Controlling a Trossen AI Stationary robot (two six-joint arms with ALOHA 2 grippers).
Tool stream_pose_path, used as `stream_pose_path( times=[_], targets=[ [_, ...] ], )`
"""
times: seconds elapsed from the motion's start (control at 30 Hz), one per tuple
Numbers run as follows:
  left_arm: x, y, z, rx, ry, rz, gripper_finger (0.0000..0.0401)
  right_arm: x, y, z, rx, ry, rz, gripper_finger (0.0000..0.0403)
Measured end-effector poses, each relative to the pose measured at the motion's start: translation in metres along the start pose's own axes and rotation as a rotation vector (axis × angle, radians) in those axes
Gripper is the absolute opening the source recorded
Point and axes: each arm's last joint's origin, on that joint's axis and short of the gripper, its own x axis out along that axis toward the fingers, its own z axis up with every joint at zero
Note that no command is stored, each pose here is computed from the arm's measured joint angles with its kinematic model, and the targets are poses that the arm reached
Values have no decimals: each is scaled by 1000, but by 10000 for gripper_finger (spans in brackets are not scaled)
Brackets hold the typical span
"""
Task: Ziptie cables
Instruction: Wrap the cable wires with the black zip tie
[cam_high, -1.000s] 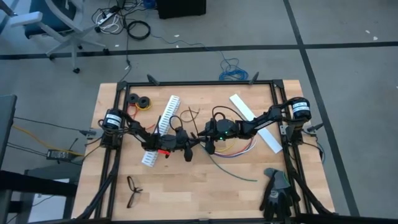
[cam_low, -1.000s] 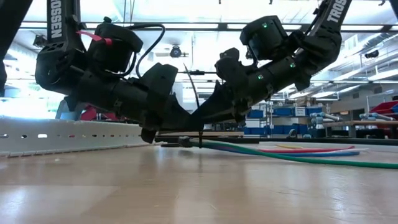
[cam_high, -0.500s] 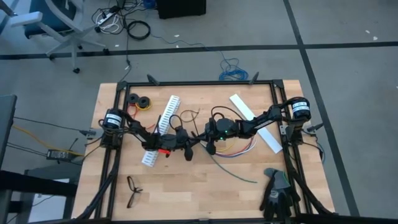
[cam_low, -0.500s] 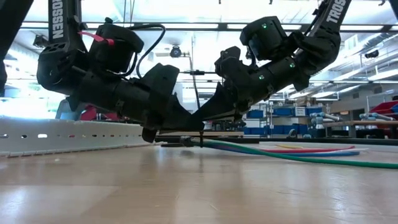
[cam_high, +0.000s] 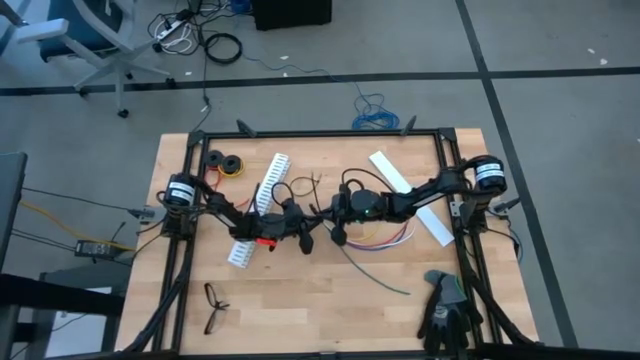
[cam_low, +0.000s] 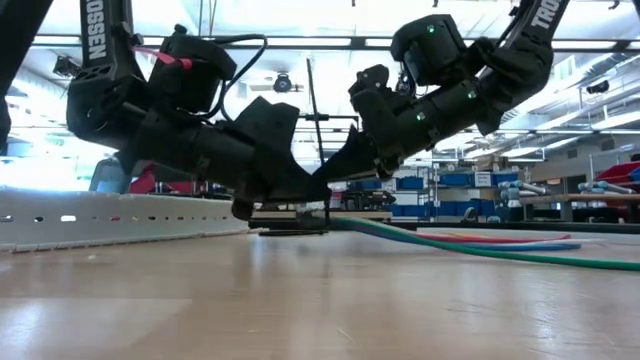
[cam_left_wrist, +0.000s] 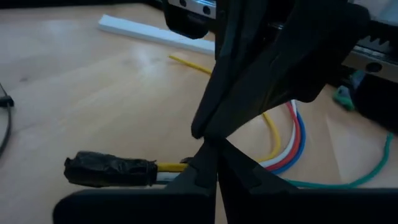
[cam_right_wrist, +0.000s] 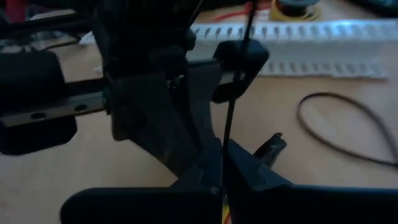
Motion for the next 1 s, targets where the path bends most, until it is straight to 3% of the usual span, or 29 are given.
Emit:
stream_pose_path(
  times=[0.17, 0.4, 0.7, 1.0],
  targets=[
    [3, 1, -4, 9, 15, 31, 16, -6, 0, 10, -20, -37, -27, 0],
    [26, 1, -28, 2, 58, 74, 17, -12, 0, 21, -20, -73, -37, 0],
    [32, -6, -34, 55, 61, 87, 17, -18, 0, 25, -28, -70, -59, 0],
    [25, -15, -31, 73, -13, -22, 17, -20, -5, 7, 40, 139, -118, 9]
  ],
)
